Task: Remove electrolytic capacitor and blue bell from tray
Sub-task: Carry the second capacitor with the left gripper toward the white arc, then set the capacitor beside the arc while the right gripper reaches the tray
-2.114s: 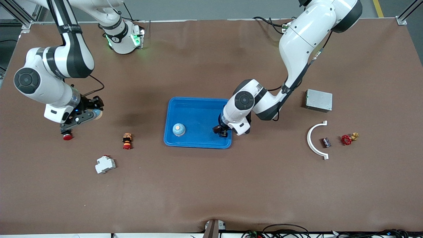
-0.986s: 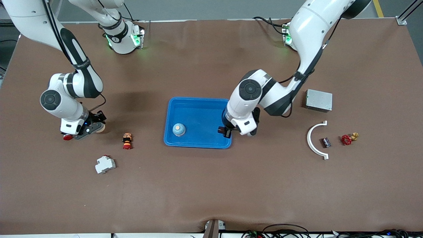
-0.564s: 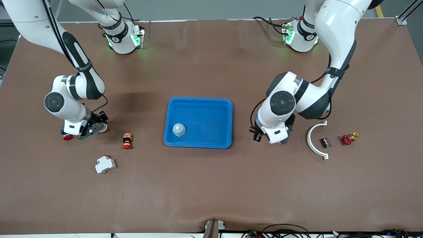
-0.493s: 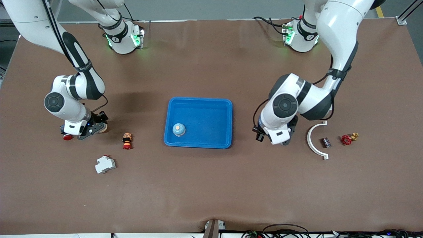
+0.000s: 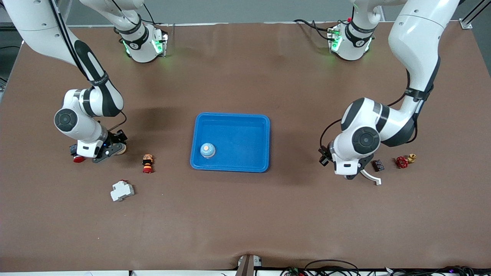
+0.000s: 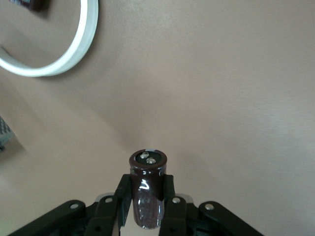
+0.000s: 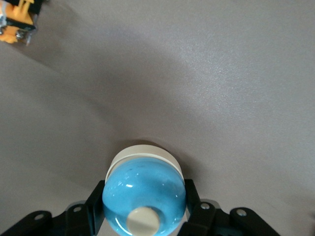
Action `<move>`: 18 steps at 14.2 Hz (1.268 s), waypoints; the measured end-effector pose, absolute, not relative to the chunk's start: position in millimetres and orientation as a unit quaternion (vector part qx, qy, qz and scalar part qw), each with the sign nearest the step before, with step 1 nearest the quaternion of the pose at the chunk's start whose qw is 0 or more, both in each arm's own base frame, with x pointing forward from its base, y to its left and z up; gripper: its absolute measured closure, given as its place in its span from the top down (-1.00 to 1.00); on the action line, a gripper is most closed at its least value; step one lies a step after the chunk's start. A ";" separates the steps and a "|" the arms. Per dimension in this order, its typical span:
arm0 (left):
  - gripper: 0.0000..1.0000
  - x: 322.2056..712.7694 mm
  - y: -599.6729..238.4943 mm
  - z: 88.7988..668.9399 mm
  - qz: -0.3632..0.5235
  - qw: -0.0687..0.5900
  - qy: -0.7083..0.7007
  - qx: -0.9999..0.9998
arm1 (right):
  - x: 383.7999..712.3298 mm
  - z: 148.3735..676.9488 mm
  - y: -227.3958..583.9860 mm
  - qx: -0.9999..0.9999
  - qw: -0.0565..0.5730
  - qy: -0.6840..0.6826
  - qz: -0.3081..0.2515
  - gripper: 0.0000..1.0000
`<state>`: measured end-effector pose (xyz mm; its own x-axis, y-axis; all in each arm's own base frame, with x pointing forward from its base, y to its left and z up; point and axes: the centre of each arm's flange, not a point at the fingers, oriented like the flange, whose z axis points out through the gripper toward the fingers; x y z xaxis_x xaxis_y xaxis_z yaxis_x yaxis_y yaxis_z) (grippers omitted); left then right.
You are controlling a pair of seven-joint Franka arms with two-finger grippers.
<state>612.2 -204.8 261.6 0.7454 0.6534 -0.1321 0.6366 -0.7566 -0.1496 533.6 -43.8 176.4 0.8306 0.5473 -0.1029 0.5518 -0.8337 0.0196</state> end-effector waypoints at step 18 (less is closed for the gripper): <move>0.89 633.3 -156.4 227.2 0.046 0.036 -0.283 -0.957 | 547.3 335.3 129.2 0.995 -0.040 0.018 -0.094 1.00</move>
<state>633.3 -156.4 227.2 0.8357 0.5451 -0.0676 0.5384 -0.8373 -0.0958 547.3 129.2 335.3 0.9815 0.0427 -0.1864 0.0274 -0.9961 -0.0837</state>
